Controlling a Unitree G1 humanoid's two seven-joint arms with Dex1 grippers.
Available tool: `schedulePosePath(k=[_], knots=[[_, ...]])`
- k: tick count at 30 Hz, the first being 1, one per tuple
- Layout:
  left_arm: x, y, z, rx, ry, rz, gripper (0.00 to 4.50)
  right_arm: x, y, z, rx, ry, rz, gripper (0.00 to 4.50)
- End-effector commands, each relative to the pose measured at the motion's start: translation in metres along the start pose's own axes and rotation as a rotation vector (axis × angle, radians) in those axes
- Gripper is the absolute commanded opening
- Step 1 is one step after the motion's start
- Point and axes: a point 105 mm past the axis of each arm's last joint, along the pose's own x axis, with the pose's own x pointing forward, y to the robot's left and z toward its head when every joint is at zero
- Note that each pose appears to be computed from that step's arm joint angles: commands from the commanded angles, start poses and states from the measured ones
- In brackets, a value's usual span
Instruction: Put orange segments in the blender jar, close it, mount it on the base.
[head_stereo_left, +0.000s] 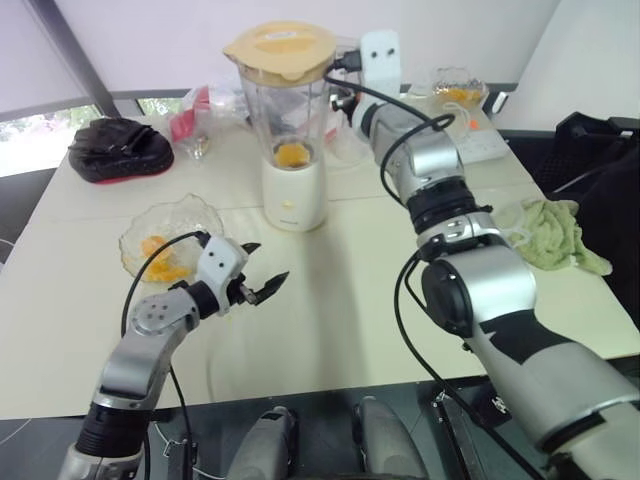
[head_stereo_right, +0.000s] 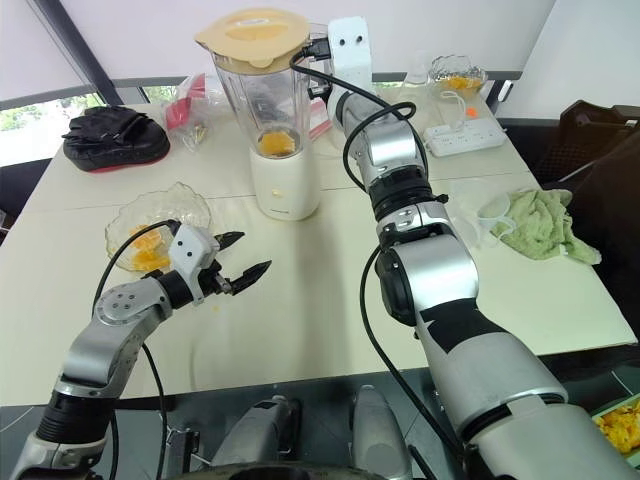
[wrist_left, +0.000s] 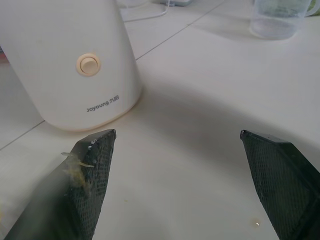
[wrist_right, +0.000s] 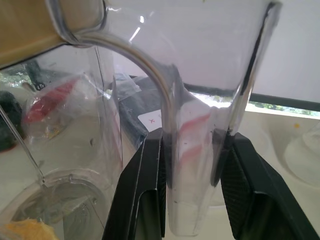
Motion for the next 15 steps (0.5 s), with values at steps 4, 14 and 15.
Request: schedulePosePath(k=[4, 14, 15], knots=[[0.0, 0.0, 0.012, 0.047, -0.042, 0.004, 4.17, -0.001, -0.007, -0.007, -0.019, 0.016, -0.018, 4.45], [0.002, 0.0, 0.013, 0.05, -0.045, -0.005, 4.17, -0.013, -0.02, -0.019, -0.053, 0.006, -0.033, 4.49], [0.001, -0.001, 0.013, 0.043, -0.049, -0.003, 4.17, -0.019, -0.019, -0.025, -0.051, -0.005, -0.002, 4.49]])
